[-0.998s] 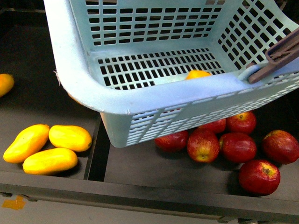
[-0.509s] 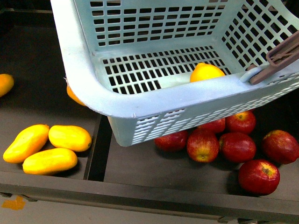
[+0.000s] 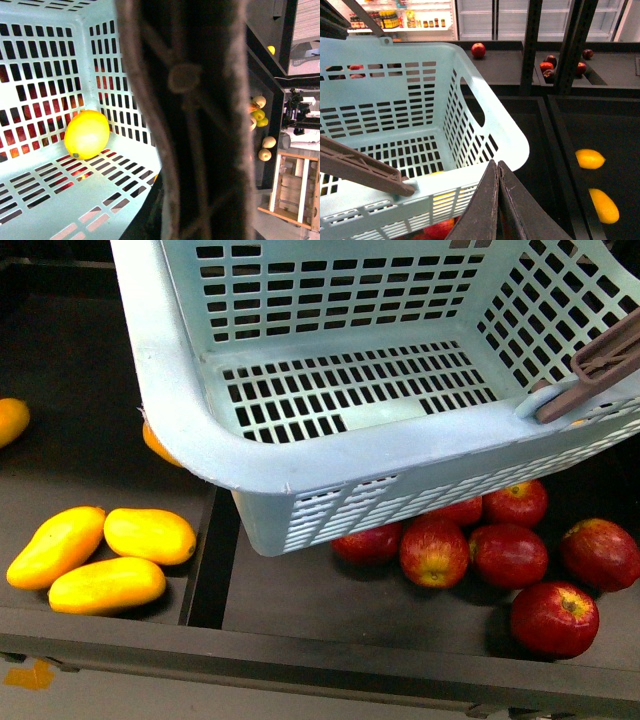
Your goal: Pick lemon and mango into basket
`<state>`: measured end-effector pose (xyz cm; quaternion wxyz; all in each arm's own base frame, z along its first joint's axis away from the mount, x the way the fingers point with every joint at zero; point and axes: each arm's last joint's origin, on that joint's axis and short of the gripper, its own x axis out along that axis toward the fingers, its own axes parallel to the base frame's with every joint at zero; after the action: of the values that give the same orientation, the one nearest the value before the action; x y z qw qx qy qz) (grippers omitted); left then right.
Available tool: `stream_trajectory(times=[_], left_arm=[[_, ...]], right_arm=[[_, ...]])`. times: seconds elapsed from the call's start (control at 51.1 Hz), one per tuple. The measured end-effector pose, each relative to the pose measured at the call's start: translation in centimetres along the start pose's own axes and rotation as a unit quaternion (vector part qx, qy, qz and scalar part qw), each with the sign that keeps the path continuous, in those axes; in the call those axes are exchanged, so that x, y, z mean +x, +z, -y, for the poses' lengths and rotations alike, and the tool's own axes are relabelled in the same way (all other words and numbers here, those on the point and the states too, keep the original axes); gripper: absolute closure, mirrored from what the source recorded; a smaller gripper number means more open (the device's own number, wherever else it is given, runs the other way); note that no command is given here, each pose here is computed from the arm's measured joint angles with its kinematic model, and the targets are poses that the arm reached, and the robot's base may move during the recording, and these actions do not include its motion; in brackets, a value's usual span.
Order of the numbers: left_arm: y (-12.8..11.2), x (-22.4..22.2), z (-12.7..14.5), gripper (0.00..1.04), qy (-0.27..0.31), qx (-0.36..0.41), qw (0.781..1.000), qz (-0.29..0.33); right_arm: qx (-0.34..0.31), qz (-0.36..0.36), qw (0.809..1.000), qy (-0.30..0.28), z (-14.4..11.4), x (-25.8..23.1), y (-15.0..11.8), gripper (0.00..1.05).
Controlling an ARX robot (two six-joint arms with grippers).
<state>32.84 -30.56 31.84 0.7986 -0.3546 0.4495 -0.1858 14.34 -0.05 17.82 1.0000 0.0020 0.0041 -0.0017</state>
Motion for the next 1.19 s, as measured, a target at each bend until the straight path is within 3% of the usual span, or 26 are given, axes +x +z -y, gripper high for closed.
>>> stream_trajectory(times=[0.137,0.274,0.802,1.194], left_arm=[[-0.01,0.0,0.01,1.0,0.0,0.0,1.0,0.0],[0.01,0.0,0.0,1.0,0.001,0.0,1.0,0.001],[-0.02,0.0,0.01,1.0,0.001,0.0,1.0,0.001],[-0.33,0.04,0.2,1.0,-0.003,0.0,1.0,-0.005]], right_arm=[[0.0,0.0,1.0,0.0,0.0,-0.77,-0.39,1.03],[-0.001,0.003,1.0,0.0,0.0,-0.96,-0.43,0.78],[0.0,0.003,1.0,-0.002,0.01,-0.97,-0.42,0.07],[-0.001,0.003,1.0,-0.002,0.01,-0.98,-0.44,0.09]])
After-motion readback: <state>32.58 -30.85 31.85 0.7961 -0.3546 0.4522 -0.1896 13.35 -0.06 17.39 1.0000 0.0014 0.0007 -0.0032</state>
